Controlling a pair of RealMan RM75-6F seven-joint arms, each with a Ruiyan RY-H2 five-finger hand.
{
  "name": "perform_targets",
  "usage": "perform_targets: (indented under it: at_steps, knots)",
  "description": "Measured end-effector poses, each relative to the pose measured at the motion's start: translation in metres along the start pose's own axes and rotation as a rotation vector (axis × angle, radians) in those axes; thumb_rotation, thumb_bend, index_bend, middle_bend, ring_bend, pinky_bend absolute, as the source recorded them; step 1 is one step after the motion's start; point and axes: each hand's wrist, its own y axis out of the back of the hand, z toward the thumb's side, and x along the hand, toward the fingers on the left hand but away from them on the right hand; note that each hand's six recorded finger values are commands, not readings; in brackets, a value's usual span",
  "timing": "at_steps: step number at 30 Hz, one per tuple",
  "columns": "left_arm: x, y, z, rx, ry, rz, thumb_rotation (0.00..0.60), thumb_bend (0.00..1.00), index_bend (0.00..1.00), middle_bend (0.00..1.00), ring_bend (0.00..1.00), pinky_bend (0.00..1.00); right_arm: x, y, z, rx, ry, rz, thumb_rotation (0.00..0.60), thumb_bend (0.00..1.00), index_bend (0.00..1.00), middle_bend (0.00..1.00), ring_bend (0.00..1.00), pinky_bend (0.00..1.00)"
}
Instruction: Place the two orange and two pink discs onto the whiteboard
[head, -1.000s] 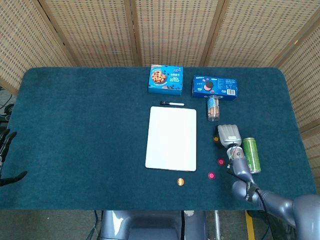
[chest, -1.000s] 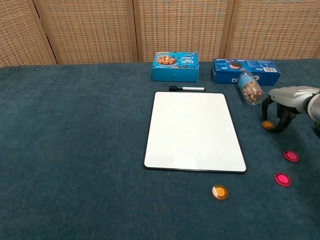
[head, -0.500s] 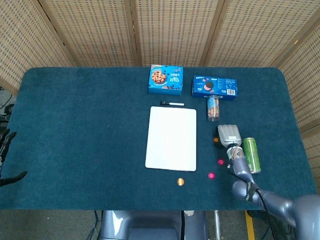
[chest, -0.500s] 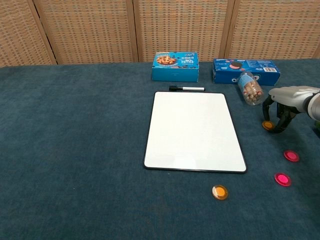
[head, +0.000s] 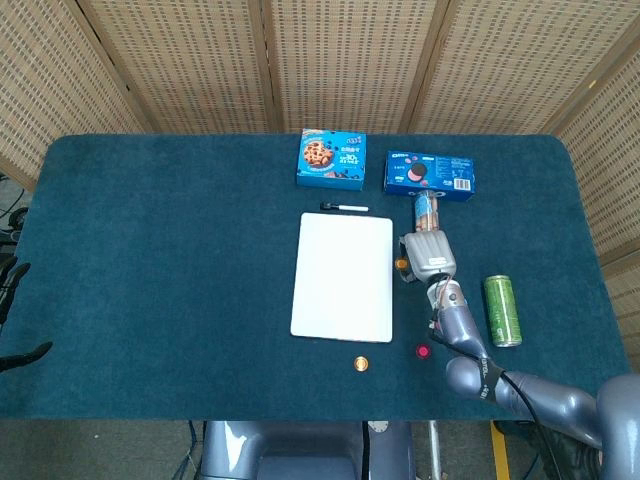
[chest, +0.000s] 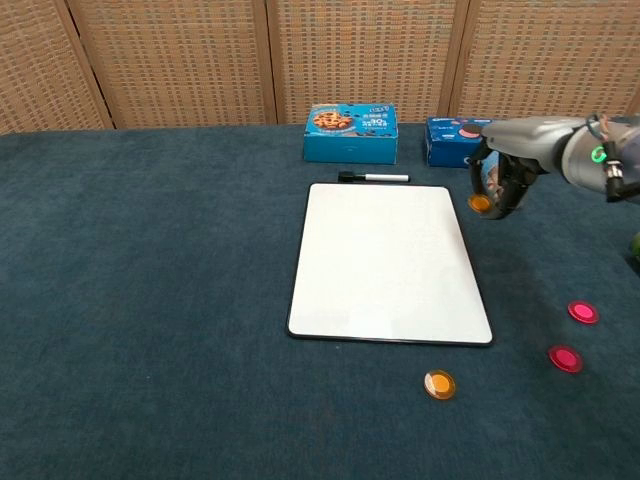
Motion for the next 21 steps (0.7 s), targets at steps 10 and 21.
perform_targets:
  at_steps: [10,21]
  knots:
    - [0.004,0.002,-0.004,-0.022,0.004,-0.009,0.6,0.0,0.0,0.0,0.0,0.0,-0.006,0.017,0.094,0.036,0.056,0.008,0.6,0.34,0.57,0.99,1.0,1.0]
    - [0.007,0.002,-0.005,-0.033,-0.003,-0.027,0.6,0.0,0.0,0.0,0.0,0.0,-0.009,-0.009,0.132,0.094,0.057,0.056,0.6,0.18,0.31,0.97,1.0,1.0]
